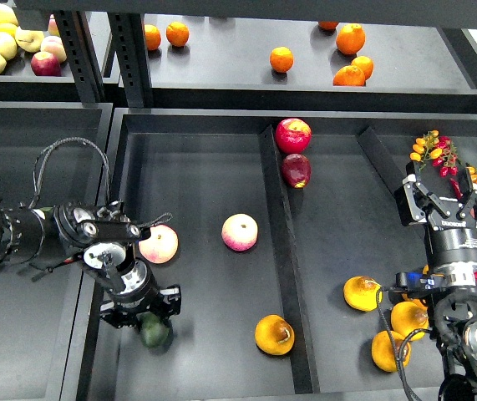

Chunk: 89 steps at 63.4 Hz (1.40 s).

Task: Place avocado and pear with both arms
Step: 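Lower the left gripper and close it on the avocado, then carry the avocado into the bin of avocados and release it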

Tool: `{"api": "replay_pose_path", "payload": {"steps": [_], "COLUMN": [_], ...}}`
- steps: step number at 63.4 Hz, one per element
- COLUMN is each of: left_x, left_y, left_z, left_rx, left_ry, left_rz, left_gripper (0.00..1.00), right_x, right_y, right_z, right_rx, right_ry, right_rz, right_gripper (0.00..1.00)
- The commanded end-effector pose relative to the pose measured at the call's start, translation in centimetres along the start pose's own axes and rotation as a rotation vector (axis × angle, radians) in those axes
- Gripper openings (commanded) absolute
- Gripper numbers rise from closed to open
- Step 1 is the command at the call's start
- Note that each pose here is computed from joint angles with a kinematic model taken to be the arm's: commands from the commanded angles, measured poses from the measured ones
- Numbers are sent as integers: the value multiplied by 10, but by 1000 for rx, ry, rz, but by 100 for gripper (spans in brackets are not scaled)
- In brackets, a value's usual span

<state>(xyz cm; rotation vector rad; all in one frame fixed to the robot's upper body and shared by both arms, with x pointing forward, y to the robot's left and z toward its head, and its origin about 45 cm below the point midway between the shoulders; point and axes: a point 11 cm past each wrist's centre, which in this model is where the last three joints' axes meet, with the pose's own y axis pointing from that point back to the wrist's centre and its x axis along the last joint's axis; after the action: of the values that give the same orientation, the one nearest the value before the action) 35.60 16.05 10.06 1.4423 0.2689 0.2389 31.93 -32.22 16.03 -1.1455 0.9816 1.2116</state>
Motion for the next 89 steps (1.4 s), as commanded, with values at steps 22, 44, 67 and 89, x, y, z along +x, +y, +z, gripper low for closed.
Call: {"api": "replay_pose_path", "payload": {"steps": [22, 44, 67, 89], "left_x": [75, 83, 60, 50], "left_y": [72, 76, 44, 31], "left_z": [-64, -132, -188, -234], "left_rx": [-6, 68, 148, 209], "left_ry": [158, 236, 297, 355], "left_rz": [168, 186, 119, 110], "left_gripper": [31, 32, 32, 33], "right_x": [-19, -46, -36, -35], "right_y": [-24, -61, -65, -65], "right_z": [14, 39, 67, 71], "right_rx": [-44, -116, -200, -212], "right_ry": [-4, -7, 7, 14], "right_rz": [-56, -108, -79, -76], "right_gripper": [100, 100, 100, 100]}}
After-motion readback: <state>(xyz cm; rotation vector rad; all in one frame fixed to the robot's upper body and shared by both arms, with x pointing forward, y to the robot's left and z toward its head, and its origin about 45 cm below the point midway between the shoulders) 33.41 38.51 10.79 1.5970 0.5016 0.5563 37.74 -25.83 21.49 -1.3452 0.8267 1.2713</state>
